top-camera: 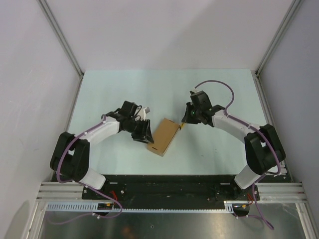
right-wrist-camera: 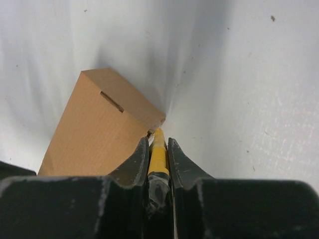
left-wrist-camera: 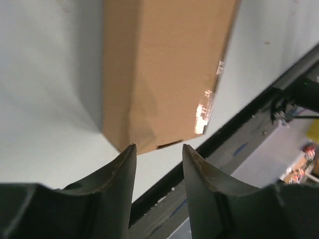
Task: Unpack the express box
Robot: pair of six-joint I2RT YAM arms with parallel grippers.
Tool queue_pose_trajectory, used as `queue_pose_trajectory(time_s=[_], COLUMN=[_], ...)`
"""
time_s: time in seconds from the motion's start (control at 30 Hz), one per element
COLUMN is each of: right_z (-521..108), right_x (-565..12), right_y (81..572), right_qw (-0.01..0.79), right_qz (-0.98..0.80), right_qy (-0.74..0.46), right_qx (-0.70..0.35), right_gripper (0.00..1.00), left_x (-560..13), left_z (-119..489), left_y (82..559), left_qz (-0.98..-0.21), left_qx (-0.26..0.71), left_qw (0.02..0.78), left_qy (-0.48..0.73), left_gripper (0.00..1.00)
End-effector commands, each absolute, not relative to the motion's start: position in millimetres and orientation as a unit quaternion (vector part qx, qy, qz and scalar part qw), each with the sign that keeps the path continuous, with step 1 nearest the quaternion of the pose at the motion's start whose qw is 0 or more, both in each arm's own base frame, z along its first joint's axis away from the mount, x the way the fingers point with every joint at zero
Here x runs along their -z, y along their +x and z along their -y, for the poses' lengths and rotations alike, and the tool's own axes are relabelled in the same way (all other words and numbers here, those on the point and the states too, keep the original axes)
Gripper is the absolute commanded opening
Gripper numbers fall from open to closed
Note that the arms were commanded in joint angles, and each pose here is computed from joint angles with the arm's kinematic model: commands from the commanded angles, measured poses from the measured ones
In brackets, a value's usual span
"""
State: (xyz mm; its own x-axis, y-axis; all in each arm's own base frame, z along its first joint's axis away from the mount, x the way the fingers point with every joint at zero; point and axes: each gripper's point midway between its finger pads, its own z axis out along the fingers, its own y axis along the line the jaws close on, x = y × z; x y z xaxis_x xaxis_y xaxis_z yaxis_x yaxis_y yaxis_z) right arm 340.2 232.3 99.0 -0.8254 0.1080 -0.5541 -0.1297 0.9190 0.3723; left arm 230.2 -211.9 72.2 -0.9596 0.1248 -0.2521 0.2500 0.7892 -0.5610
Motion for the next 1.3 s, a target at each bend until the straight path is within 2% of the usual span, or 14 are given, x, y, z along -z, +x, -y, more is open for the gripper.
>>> queue_pose_trajectory(time_s=[0.0, 0.23, 0.33, 0.57, 0.63, 0.73, 0.83, 0.9, 0.97, 1.07, 1.27], right_z=[-254.3, -267.9, -271.1, -273.1, -265.2, -243.3, -216.6, -204.9, -199.4, -199.2, -198.4], right_x=[-116.0, -127.6, -129.3, -139.9, -140.1, -144.5, -153.0, -161.2, -163.5, -174.0, -179.7], right_y=[364.2, 386.2, 395.2, 412.4, 416.3, 419.1, 415.7, 407.3, 396.8, 380.0, 349.2], right_qw=[0.335, 0.359, 0.363, 0.386, 0.393, 0.403, 0.413, 0.416, 0.408, 0.407, 0.386], right_qz=[-0.909, -0.89, -0.886, -0.875, -0.877, -0.884, -0.89, -0.894, -0.899, -0.902, -0.907], right_qy=[-0.012, -0.007, -0.012, -0.023, -0.018, 0.003, 0.025, 0.029, 0.028, 0.016, 0.023], right_qx=[-0.247, -0.283, -0.288, -0.293, -0.275, -0.237, -0.19, -0.167, -0.154, -0.144, -0.168], right_gripper=[0.0, 0.0, 0.0, 0.0, 0.0, 0.0, 0.0, 0.0, 0.0, 0.0, 0.0], left_x=[-109.6, -103.1, -102.2, -137.2, -140.3, -125.5, -105.0, -78.5, -56.7, -43.0, -44.6], left_z=[239.8, 256.3, 256.1, 247.3, 231.8, 188.1, 163.4, 153.1, 157.3, 178.4, 220.1], left_y=[209.5, 195.9, 202.7, 260.8, 280.3, 296.9, 290.1, 272.0, 252.8, 242.1, 229.4], left_qz=[-0.893, -0.883, -0.888, -0.906, -0.92, -0.94, -0.947, -0.956, -0.962, -0.97, -0.959], left_qx=[0.404, 0.423, 0.411, 0.333, 0.282, 0.191, 0.163, 0.145, 0.149, 0.161, 0.227], left_qw=[0.101, 0.068, 0.079, 0.207, 0.248, 0.282, 0.266, 0.233, 0.192, 0.164, 0.169], left_qy=[0.169, 0.194, 0.191, 0.158, 0.115, 0.011, -0.074, -0.103, -0.121, -0.084, -0.033], left_gripper=[0.47, 0.47, 0.46, 0.52, 0.56, 0.56, 0.52, 0.42, 0.41, 0.4, 0.39])
